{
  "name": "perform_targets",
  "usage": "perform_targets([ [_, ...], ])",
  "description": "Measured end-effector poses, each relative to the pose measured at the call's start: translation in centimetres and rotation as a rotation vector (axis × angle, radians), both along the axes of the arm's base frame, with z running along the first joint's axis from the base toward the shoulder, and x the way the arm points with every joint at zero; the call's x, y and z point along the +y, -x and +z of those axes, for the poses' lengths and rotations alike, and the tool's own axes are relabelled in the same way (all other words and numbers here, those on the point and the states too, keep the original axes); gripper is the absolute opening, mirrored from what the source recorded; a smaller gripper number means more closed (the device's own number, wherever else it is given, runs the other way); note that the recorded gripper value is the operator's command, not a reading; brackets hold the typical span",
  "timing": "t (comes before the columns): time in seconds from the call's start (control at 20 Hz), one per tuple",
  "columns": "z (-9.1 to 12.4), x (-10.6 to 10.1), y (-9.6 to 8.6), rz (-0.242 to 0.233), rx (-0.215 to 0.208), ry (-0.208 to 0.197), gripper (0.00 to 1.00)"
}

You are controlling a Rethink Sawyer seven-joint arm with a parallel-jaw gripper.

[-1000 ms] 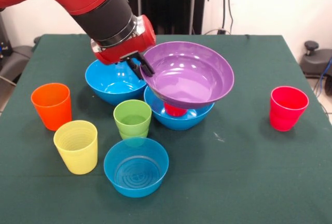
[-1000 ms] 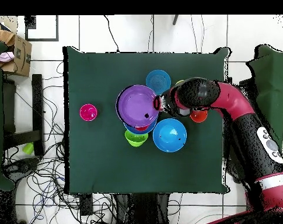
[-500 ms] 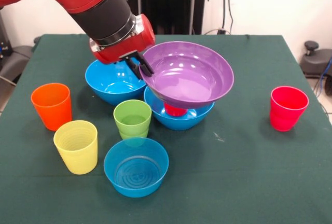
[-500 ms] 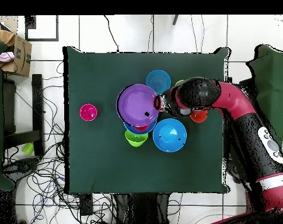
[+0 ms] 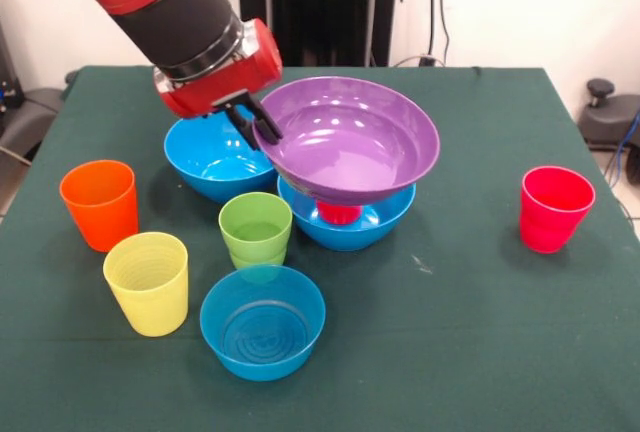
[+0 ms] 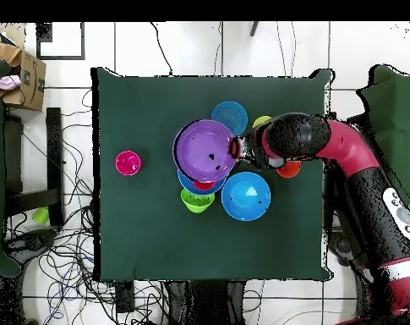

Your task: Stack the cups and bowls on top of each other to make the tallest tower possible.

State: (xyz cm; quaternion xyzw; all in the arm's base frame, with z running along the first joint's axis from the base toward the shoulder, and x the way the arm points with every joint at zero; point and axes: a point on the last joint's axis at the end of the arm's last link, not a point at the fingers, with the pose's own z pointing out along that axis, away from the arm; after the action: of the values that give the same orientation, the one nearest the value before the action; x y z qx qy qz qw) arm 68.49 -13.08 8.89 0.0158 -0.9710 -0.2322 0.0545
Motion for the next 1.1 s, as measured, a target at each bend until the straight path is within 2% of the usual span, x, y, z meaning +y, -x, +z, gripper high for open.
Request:
perform_targets([
  [0.25,0.1,-1.6,2.5,0.011,0.011,-0.007,0.0],
  [0.65,-0.9,-2.7,7.0,0.042,0.045,-0.011,0.0],
  [0.8,-1.4,-2.5,8.3,0.061,0.042,-0.006,0.0],
  [0.95,-1.7,-2.0,8.8,0.071,0.031,-0.006,0.0],
  [1.1,-2.2,-0.9,9.1,0.077,0.015,-0.023,0.0],
])
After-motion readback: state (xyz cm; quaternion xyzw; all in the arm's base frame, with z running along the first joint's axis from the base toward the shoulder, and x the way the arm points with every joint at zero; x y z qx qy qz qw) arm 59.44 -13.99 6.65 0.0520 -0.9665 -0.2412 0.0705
